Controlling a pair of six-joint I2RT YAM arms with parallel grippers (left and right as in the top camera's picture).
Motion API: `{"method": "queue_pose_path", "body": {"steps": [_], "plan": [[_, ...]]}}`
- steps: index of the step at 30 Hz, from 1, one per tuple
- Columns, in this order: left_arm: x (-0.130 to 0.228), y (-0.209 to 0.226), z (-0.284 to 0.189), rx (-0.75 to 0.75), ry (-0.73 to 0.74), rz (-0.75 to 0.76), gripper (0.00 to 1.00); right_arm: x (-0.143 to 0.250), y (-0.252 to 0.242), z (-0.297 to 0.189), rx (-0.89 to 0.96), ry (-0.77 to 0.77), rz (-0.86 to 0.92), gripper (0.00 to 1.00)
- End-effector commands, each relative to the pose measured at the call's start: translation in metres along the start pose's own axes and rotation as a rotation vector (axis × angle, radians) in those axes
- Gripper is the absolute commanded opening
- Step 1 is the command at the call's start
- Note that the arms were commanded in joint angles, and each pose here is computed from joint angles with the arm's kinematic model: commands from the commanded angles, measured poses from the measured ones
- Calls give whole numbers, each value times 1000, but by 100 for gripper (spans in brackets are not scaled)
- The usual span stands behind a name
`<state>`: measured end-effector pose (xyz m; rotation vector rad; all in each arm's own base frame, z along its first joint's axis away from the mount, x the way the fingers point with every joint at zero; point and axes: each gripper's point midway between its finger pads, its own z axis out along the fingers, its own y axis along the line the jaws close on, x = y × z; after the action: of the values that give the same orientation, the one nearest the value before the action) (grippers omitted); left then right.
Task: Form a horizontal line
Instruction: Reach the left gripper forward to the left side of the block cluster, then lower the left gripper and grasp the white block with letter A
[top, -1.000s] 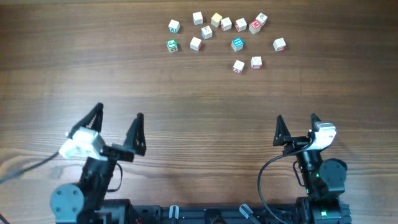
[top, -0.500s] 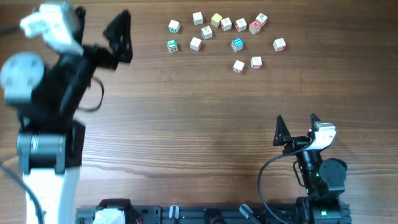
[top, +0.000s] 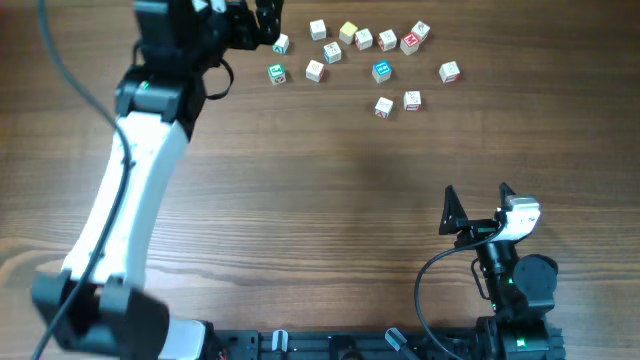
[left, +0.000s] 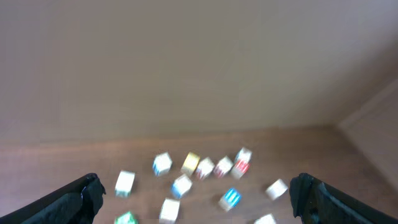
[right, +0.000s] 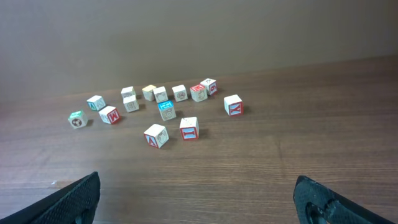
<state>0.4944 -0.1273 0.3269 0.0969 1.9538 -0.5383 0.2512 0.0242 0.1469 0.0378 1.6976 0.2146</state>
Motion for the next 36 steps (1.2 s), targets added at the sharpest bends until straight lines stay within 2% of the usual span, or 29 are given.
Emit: {"method": "queue_pose_path", "body": {"steps": [1,3,9,14,18,23,36], "plan": [[38,22,33,-44,110,-12,100,-2,-4,0,22,-10,2,100],[55,31,48,-53,151,-23,100,-2,-4,0,22,-10,2,100],[80,49,85,-63,164,-28,100,-2,-4,0,22,-10,1,100],[112,81,117,-149,184,-30,100,-2,-4,0,22,-10,1,100],[146,118,142,-281,186,-94,100,-2,-4,0,22,-10,1,100],[177,131,160,-298,202,-189,100,-2,-4,0,22,-10,2,100],[243,115,169,-308,368,-201,100,-2,-4,0,22,-10,2,100]]}}
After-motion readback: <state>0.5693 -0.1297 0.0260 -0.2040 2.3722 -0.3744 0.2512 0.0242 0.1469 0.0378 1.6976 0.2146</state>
